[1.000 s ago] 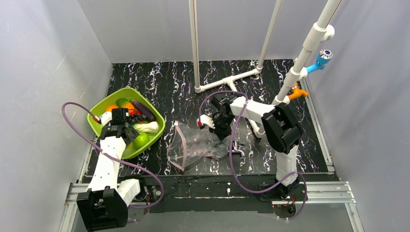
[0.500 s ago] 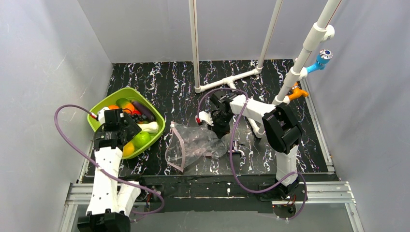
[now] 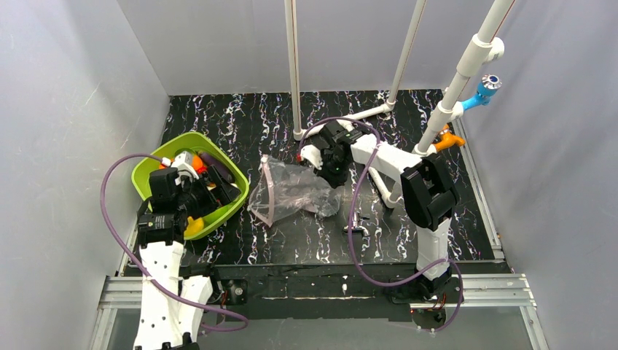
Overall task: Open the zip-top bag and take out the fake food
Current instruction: Place the zipper food storage bag at the center of the board, then reset both arms
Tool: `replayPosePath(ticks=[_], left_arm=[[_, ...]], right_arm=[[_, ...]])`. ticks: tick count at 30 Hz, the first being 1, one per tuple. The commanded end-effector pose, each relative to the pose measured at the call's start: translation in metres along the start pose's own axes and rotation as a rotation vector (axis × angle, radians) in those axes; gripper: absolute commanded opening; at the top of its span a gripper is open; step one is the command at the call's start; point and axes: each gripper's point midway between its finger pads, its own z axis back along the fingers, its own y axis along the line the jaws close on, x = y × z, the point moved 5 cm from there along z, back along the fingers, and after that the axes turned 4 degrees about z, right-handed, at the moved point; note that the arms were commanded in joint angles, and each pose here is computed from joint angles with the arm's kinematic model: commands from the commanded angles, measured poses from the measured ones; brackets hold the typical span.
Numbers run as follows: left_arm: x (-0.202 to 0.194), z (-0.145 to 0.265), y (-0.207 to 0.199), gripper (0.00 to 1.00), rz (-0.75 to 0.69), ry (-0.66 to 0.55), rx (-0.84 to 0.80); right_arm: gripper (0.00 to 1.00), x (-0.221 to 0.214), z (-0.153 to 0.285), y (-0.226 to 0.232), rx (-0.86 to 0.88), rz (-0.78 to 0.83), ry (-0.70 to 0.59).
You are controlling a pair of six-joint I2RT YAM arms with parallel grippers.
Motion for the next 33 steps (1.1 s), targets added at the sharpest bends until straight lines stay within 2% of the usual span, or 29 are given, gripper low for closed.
replayPosePath(ticks=[1, 4, 6, 8, 13, 16, 19, 25, 30, 33], left_arm=[[-0.01, 0.002, -0.022, 0.98, -0.003, 0.083, -0.19], [-0.013, 0.002, -0.028, 0.98, 0.01, 0.105, -0.239], [-0.014, 0.002, -0.03, 0.98, 0.014, 0.117, -0.256], [-0.015, 0.004, -0.034, 0.98, 0.008, 0.121, -0.273], [-0.016, 0.012, -0.044, 0.98, 0.004, 0.127, -0.323], [-0.014, 0.02, -0.048, 0.98, -0.002, 0.113, -0.33], [-0.008, 0.028, -0.055, 0.98, 0.004, 0.091, -0.334], [0.006, 0.043, -0.069, 0.98, 0.075, 0.064, -0.327], [0.01, 0.057, -0.082, 0.98, 0.127, 0.056, -0.367], [0.013, 0.061, -0.087, 0.98, 0.156, 0.057, -0.381]], right_arm=[[0.08, -0.005, 0.028, -0.033, -0.193, -0.107, 0.003], [0.13, -0.015, 0.034, -0.044, -0.244, -0.168, 0.028], [0.27, -0.019, 0.037, -0.039, -0.226, -0.163, 0.054], [0.45, -0.021, 0.044, -0.031, -0.204, -0.147, 0.059], [0.61, -0.012, 0.079, -0.013, -0.194, -0.099, 0.002], [0.66, -0.002, 0.098, 0.002, -0.172, -0.075, -0.064], [0.67, 0.008, 0.118, 0.025, -0.1, -0.035, -0.133], [0.68, 0.016, 0.16, 0.09, 0.056, 0.165, -0.271], [0.71, 0.001, 0.206, 0.132, 0.033, 0.253, -0.359], [0.71, -0.016, 0.235, 0.155, 0.025, 0.273, -0.461]])
